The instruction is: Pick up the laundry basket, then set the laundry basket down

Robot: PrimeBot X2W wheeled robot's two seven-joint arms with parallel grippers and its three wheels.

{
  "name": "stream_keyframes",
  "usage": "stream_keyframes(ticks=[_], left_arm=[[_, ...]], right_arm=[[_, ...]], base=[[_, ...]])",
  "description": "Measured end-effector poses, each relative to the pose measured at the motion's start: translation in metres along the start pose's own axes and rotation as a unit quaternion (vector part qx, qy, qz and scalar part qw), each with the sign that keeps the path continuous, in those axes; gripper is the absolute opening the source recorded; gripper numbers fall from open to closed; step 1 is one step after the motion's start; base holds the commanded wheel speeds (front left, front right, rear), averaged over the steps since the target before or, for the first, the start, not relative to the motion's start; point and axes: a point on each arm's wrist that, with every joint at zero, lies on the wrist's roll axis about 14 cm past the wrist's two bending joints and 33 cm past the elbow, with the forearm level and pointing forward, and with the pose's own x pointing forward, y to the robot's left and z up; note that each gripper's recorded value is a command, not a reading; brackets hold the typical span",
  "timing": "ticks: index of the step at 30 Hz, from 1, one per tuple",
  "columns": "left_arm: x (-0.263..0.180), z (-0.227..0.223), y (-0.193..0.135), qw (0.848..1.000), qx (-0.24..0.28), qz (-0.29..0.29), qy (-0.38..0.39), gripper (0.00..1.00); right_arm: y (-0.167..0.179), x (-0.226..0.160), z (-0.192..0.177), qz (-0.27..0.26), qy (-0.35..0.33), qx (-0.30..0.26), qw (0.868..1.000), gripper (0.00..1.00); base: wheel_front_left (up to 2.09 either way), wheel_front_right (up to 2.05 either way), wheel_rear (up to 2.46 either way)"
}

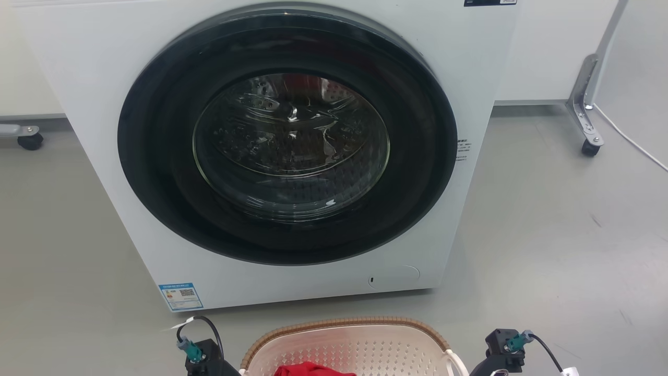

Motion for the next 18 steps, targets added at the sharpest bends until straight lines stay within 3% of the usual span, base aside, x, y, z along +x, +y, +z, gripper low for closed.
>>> stream_keyframes(ticks=[18], left_arm=[[-0.0006,-0.0007,0.001,1.0,-0.004,0.0,-0.002,0.0]], right_arm=[[0.0022,0.001,-0.0011,0.004,0.003,0.0,1.0,0.0]], base=[[0.0,0.0,0.0]])
